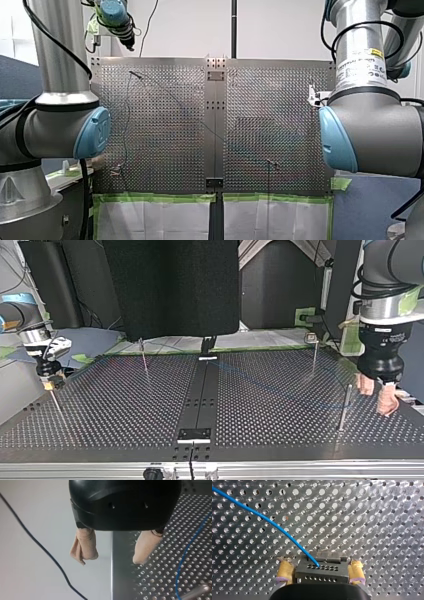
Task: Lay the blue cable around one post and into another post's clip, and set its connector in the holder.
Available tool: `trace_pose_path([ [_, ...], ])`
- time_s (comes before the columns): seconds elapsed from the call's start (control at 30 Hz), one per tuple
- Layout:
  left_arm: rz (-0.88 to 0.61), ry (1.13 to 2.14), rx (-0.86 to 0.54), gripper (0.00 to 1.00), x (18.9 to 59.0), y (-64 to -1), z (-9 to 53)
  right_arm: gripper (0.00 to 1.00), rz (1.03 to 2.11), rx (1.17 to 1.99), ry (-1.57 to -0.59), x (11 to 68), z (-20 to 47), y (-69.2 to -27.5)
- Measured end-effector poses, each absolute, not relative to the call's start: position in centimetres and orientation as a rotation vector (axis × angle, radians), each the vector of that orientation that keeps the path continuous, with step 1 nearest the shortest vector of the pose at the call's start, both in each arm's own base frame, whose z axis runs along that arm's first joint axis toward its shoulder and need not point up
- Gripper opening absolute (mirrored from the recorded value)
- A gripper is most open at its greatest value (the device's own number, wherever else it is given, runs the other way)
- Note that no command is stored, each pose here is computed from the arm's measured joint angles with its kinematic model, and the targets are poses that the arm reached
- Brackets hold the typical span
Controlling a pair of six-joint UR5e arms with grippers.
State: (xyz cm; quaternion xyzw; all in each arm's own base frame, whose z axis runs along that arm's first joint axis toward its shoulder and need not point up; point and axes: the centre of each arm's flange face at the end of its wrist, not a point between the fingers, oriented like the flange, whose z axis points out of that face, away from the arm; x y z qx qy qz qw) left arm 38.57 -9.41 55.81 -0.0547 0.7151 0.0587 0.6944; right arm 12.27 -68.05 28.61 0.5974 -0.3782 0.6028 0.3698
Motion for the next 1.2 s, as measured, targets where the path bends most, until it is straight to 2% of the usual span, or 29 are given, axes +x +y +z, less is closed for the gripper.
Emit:
trace_pose_path([
  [0.3,0.186,1.614,-0.061,1.00,38.4,-9.6,55.5,0.99,1.547,1.533,-0.970,12.3,28.6,-68.0],
  [0.63,0.254,1.665,0.013,1.00,38.6,-9.6,52.1,0.99,1.547,1.534,-0.970,12.3,28.6,-68.0],
  [1.2,0.272,1.687,-0.006,1.00,38.6,-9.4,50.2,0.99,1.548,1.537,-0.971,12.4,28.6,-68.0],
])
